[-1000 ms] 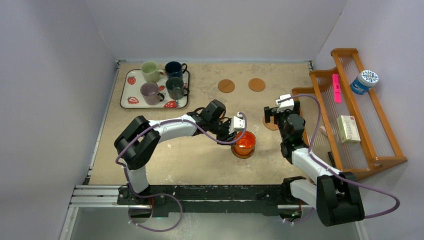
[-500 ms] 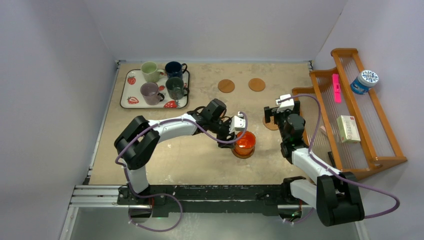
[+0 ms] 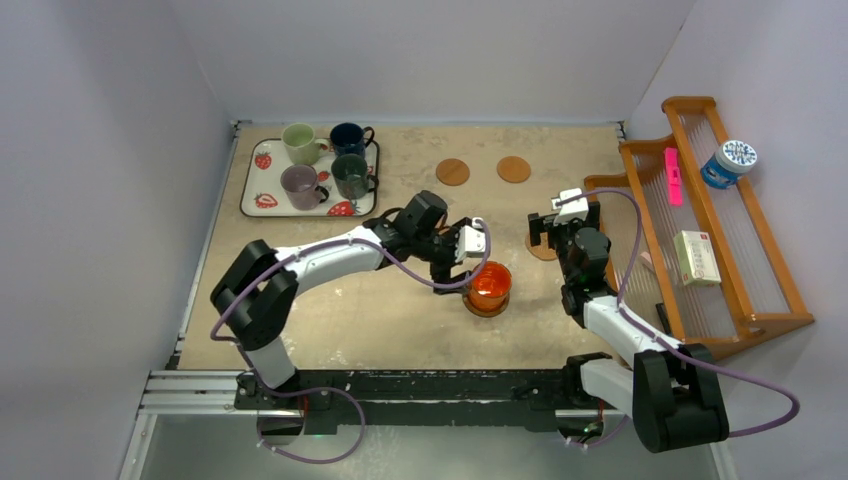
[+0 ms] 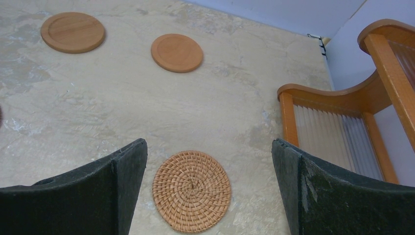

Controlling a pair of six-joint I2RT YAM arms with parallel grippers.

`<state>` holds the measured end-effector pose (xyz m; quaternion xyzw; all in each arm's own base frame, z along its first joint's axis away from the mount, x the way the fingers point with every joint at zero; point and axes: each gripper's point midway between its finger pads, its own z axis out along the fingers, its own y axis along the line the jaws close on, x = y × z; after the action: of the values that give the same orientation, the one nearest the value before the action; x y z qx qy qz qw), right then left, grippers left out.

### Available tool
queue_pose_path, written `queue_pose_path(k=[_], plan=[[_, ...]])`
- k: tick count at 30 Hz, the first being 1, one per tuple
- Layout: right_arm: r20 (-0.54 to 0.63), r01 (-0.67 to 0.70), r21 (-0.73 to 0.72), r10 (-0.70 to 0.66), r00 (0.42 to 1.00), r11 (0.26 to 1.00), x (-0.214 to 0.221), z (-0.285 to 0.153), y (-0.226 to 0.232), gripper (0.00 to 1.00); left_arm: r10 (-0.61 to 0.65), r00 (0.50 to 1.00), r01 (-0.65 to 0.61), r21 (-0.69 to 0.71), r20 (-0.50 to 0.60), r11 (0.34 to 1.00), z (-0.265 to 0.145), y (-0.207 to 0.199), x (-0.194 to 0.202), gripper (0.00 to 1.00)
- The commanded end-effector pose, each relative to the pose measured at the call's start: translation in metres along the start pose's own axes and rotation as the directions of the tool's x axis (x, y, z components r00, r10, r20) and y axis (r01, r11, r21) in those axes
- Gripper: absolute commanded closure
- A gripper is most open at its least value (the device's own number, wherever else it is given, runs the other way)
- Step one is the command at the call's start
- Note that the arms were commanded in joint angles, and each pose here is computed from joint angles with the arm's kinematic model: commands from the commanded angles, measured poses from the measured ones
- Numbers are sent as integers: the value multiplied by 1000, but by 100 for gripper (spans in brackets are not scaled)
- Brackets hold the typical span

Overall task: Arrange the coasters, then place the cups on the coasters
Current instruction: Place the cup on the coaster.

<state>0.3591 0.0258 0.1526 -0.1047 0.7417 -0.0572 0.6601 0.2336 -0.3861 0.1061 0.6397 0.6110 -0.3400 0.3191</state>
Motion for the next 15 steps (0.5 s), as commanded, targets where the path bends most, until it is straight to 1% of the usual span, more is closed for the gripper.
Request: queue_pose_path(k=[1, 4, 7, 11, 15], plan=[[45, -15, 4, 15, 999, 1000, -13, 2, -3, 1, 139, 986, -127, -125, 89, 984, -36, 13, -54, 12], [45, -15, 3, 15, 999, 1000, -14, 2, -2, 1, 173, 978, -147, -200, 116, 969, -56, 17, -71, 12], [47, -16, 5, 16, 999, 1000, -14, 2, -3, 1, 192, 972, -146, -296, 135, 944, -79, 27, -86, 1], [44, -17, 4, 16, 999, 1000, -14, 2, -3, 1, 192, 970, -116, -413, 148, 903, -110, 44, -96, 0], [37, -16, -4, 16, 999, 1000, -12, 4, -1, 1, 172, 972, -73, -485, 163, 872, -141, 62, -96, 0]])
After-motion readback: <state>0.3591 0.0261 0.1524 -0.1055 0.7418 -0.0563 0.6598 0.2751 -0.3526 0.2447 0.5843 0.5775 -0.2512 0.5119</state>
